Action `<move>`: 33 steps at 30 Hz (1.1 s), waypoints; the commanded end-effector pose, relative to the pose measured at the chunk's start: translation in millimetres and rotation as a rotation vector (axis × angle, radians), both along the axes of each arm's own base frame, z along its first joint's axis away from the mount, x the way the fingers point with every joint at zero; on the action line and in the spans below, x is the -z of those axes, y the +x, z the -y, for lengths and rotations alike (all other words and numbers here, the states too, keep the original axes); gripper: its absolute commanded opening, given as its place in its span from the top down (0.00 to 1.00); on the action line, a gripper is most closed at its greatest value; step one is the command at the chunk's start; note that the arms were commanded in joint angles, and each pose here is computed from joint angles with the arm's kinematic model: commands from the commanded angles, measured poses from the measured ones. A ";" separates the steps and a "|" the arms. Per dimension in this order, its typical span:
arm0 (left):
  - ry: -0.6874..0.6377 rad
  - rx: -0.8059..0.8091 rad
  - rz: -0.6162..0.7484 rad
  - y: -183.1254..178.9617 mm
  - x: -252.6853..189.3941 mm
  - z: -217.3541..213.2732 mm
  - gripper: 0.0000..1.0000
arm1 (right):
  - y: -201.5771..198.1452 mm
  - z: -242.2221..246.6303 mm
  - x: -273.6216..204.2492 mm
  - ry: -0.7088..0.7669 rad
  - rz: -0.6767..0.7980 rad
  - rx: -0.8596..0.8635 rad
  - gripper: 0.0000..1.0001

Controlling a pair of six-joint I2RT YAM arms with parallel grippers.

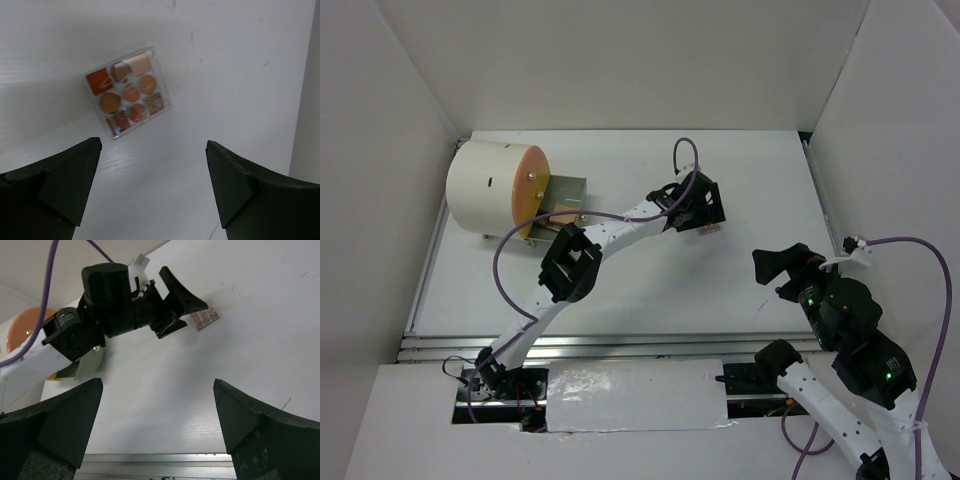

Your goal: Organize the makeup

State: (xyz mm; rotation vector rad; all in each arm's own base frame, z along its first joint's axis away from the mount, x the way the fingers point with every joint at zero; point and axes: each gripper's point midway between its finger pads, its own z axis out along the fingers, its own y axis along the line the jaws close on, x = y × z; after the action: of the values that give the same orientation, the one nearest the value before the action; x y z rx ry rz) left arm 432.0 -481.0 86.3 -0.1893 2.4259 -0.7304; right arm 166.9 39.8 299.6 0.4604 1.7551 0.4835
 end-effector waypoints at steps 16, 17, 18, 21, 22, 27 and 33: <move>-0.045 -0.091 0.214 -9.4 -78.6 -26.2 0.01 | 41.2 1.6 25.1 0.076 -0.020 0.176 0.00; 0.035 -0.124 0.204 -12.8 -81.3 -47.7 0.01 | 47.7 -0.7 26.5 0.074 -0.015 0.181 0.00; 0.044 -0.139 0.238 -14.9 -110.0 -60.9 0.01 | 55.3 -5.1 32.2 0.061 -0.012 0.171 0.00; 0.157 -0.166 0.292 -27.2 -160.2 -105.6 0.01 | 86.1 -20.8 30.7 0.018 -0.012 0.128 0.00; 0.186 -0.155 0.311 -30.1 -172.9 -117.3 0.00 | 100.4 -11.4 26.9 -0.018 -0.002 0.150 0.00; 0.315 -0.242 0.300 -64.8 -222.5 -222.8 0.00 | 180.0 -8.1 75.2 -0.170 -0.288 -0.022 0.00; 0.383 -0.275 0.312 -114.3 -237.4 -346.2 0.01 | 238.0 3.2 153.5 -0.321 -0.577 -0.019 0.00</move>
State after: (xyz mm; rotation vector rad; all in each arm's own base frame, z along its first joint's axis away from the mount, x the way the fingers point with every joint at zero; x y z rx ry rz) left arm 346.0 -185.6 366.4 -0.3239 2.0001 -0.3479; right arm 399.4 33.0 154.0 0.4946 2.2798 0.0785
